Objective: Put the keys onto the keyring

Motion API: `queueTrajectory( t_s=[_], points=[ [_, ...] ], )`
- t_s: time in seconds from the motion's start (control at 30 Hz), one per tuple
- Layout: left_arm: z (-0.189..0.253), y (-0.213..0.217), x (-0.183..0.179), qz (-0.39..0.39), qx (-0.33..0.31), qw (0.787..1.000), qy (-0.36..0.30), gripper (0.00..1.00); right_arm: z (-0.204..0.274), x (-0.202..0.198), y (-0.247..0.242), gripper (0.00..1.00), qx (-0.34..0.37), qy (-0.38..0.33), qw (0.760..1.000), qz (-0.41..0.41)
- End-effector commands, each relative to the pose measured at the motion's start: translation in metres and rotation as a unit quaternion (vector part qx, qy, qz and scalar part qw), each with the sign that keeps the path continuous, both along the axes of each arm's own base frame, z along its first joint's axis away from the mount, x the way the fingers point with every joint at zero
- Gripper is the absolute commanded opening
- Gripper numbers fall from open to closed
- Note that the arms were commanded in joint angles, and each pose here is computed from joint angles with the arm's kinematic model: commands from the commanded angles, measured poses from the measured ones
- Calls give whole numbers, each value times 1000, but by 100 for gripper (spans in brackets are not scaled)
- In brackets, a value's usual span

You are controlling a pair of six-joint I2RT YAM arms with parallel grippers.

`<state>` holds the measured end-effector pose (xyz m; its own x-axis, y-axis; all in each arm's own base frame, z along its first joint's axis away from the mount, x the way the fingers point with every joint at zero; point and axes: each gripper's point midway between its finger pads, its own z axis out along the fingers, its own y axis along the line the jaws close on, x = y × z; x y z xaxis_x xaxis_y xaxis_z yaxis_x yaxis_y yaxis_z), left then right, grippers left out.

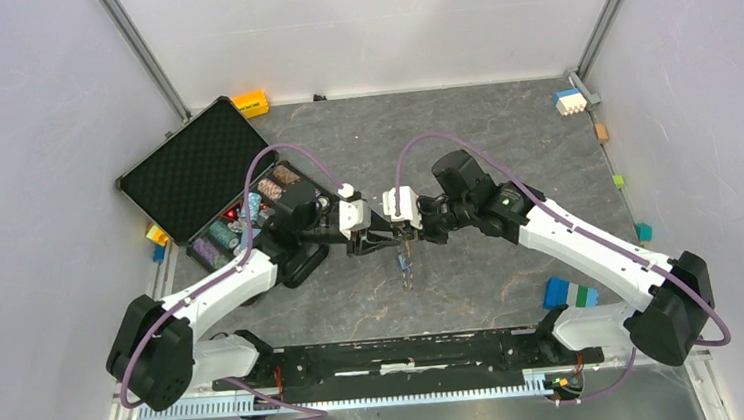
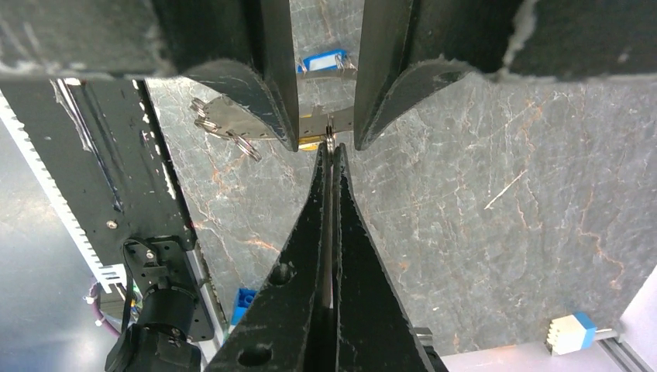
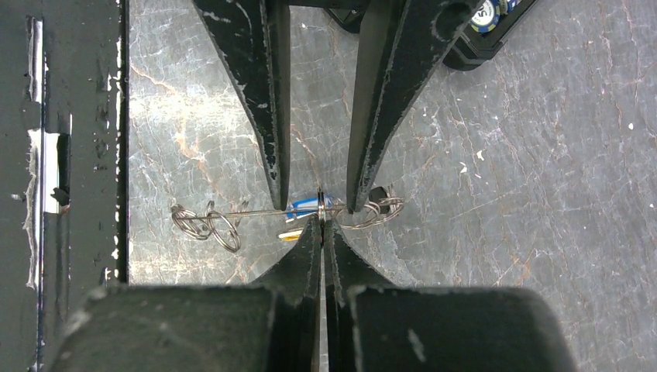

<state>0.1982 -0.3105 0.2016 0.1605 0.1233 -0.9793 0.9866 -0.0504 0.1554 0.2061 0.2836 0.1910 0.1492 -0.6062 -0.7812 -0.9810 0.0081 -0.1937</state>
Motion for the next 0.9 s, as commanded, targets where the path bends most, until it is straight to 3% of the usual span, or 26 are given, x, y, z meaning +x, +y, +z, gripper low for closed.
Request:
queueTrajectory(
  t_s=[0.0,0.5,0.87],
  points=[
    [18,-6,5,7,-29,1000,-5,37,24,6,11,0,26,-24,999,2],
    [8,-6,1,-2,-20,1000,10,24,25,7,11,0,28,-26,999,-1],
    [3,-5,-3,-8,-16,1000,16,23,24,7,12,0,30,-23,999,-2]
  ],
)
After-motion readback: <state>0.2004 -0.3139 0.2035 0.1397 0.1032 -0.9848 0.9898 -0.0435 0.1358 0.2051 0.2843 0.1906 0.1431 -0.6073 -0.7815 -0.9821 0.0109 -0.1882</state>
